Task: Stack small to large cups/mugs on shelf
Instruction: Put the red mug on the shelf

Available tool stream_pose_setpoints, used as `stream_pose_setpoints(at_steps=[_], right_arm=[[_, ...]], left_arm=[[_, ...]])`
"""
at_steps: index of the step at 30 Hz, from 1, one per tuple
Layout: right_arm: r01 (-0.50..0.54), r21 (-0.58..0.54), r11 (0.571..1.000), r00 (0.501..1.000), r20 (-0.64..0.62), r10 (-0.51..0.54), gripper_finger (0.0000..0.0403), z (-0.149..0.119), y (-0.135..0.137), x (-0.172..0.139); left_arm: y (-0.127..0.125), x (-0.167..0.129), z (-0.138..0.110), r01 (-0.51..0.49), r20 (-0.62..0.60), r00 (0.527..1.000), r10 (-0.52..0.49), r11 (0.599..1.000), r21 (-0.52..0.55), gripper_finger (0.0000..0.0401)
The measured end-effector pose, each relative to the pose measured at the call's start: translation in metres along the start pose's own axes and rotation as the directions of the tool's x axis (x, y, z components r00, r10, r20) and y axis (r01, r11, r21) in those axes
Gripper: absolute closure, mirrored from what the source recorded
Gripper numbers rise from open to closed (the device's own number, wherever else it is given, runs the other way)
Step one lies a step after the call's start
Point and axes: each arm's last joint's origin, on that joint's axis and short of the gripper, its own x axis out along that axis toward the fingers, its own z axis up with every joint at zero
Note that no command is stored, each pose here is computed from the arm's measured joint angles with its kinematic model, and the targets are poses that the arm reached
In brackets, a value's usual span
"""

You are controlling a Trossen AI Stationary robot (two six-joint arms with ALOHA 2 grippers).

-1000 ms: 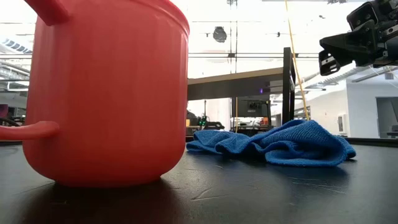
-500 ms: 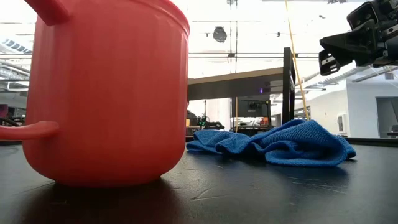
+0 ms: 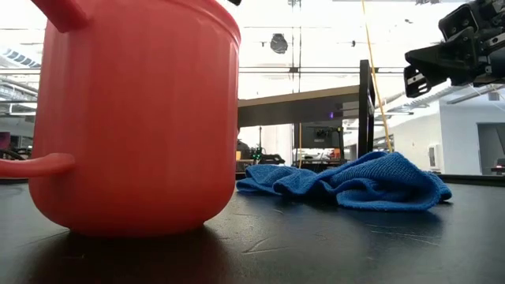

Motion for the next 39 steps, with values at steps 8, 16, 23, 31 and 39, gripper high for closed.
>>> stream_pose_setpoints(at_steps=[8, 16, 23, 31, 39], right_arm=[[0.001, 0.003, 1.000, 1.000, -0.007, -0.001, 0.0403, -0.001, 0.000, 0.000], [0.000, 0.003, 1.000, 1.000, -0.005, 0.000, 0.0403, 0.000, 0.000, 0.000], [0.000, 0.010, 1.000, 1.000, -0.005, 0.000, 0.0403, 0.000, 0.000, 0.000], [0.000, 0.005, 1.000, 1.000, -0.005, 0.000, 0.0403, 0.000, 0.000, 0.000], [0.000, 0.003, 1.000, 1.000, -0.005, 0.000, 0.0403, 0.000, 0.000, 0.000]], left_arm=[[-0.010, 0.012, -0.004, 0.019, -0.082, 0.997, -0.016, 0.999, 0.034, 0.0401], [-0.012, 0.020, -0.013, -0.030, -0.180, 0.982, 0.054, 0.991, 0.132, 0.0401], [-0.005, 0.018, -0.014, -0.060, -0.173, 0.982, 0.070, 0.996, 0.063, 0.0397], [-0.001, 0.016, -0.015, -0.130, -0.192, 0.974, 0.123, 0.991, -0.025, 0.0357], [-0.002, 0.002, 0.005, -0.140, -0.225, 0.969, 0.105, 0.979, -0.149, 0.0305]])
